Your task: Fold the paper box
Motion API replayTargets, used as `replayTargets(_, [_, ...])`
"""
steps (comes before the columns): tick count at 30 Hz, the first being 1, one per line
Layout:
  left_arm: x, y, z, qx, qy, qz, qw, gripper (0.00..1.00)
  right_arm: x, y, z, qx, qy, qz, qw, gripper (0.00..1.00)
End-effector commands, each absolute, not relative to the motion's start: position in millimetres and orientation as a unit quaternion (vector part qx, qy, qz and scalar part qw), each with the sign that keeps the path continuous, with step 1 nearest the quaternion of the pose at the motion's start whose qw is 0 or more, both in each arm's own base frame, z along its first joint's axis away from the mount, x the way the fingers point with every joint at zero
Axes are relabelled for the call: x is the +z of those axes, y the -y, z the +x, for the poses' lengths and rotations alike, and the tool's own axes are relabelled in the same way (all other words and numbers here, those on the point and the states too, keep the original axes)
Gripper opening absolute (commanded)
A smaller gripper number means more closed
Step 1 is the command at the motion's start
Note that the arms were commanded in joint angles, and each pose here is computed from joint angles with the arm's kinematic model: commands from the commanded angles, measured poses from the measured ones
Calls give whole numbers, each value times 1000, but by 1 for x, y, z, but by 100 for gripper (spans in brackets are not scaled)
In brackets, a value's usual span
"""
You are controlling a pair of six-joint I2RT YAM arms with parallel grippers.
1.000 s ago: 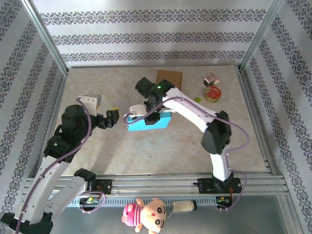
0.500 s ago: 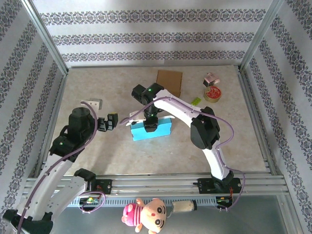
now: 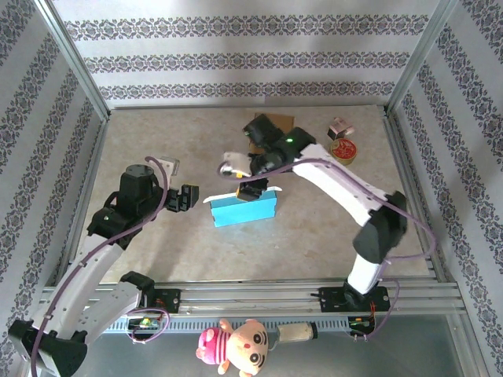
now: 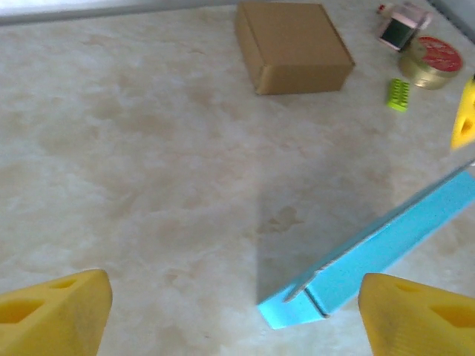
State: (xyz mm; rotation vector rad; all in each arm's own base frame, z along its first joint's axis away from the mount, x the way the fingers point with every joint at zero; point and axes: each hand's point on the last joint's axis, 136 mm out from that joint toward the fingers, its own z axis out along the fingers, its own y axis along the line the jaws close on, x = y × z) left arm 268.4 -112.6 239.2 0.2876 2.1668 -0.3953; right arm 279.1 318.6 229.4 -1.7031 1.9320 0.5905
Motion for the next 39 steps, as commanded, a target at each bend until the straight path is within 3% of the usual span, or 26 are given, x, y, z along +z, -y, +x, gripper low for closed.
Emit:
replayTargets(1, [242, 127, 253, -206, -878, 135, 411, 81, 251, -298, 315, 337, -792, -417, 293, 56])
replayTargets(6, [237, 137, 241, -237, -881, 148, 381, 76, 228, -239, 316, 371, -844, -261, 287, 52])
replayTargets(13, [223, 135, 246, -212, -896, 158, 356, 74, 193, -220, 289, 371, -862, -250, 237, 52])
replayTargets(17, [225, 137, 250, -220, -892, 154, 364, 74, 180, -216, 291, 350, -869, -253, 240, 47])
replayTargets(24, [217, 136, 250, -214, -898, 155, 353, 75, 172, -219, 297, 346, -866, -272, 239, 49])
replayTargets(31, [214, 135, 252, -211, -898, 151, 355, 76, 163, -221, 299, 349, -868, -271, 227, 39])
replayTargets(39, [211, 142, 255, -230, -898, 144, 348, 76, 161, -222, 296, 353, -868, -270, 222, 20])
